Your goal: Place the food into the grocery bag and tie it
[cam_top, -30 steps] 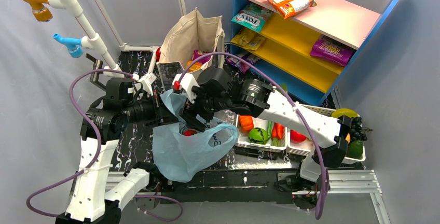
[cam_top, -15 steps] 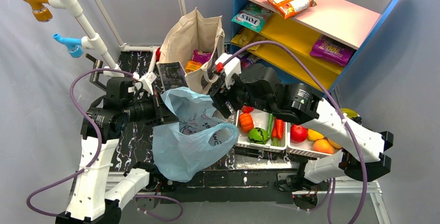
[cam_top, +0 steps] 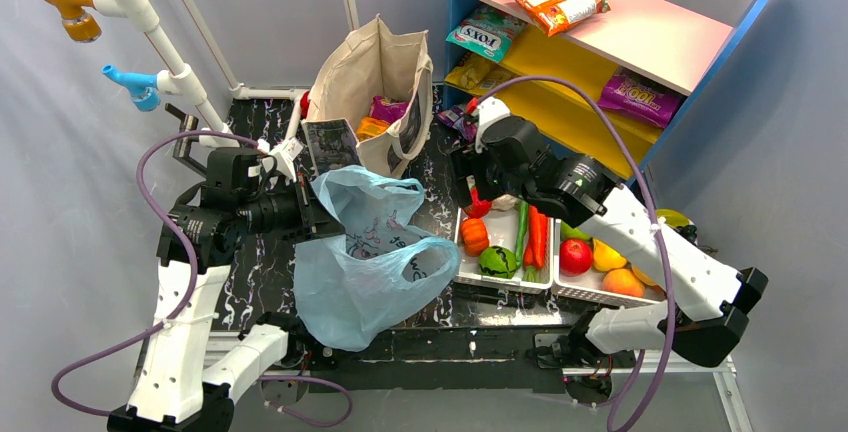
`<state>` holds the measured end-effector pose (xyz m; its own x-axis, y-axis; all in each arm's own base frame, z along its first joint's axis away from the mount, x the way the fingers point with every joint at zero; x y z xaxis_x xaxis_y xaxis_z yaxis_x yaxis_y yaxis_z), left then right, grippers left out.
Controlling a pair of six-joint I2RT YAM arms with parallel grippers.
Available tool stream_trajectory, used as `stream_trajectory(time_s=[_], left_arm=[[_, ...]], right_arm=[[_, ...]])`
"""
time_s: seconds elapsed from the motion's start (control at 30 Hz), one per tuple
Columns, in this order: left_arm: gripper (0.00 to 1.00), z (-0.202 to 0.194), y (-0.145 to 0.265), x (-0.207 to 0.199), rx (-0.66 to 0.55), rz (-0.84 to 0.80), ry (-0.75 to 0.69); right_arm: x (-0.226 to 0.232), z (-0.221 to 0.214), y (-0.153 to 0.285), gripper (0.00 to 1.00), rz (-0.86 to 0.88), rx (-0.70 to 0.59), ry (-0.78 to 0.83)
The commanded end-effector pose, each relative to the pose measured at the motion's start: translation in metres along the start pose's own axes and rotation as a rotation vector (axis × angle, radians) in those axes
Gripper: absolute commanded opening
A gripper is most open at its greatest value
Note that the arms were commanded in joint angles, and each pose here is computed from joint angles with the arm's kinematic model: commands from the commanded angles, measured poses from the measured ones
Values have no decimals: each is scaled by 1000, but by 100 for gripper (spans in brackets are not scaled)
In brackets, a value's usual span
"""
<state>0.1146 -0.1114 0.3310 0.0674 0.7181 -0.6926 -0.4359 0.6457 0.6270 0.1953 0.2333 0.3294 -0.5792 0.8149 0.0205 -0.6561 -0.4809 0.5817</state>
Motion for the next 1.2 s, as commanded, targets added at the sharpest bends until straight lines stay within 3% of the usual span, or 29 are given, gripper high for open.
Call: stream_trajectory(time_s=[0.0,0.27,0.57,0.97,1.17], left_arm=[[0,-5,2,-1,12,-19,-17],[0,-2,0,-3,17,-28,-20],[0,6,-6,-7,23,-49,-22],[0,11,-8,-10,22,-39,-46],[0,11,-2,-11,2,-23,-73]], right_arm=[[-27,-13,4,85,-93,17,-174],[-82,-42,4,85,-332,89,-358],[-138,-97,21,87,-660,264,-525],[-198,-121,48,91,-908,219,-570],[-237,-127,62,92,-1075,289,-578]])
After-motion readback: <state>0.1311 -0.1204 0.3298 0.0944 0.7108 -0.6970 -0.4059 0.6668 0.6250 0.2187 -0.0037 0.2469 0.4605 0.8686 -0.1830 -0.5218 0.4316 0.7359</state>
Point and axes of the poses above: each gripper's point midway between its finger pads, its own y axis back along the fingers, its own x axis along the line the jaws close on, z = x × y, the point moved 5 cm from there along y, back along the fingers, and after that the axes turned 4 degrees about y, right-handed, at the moved point
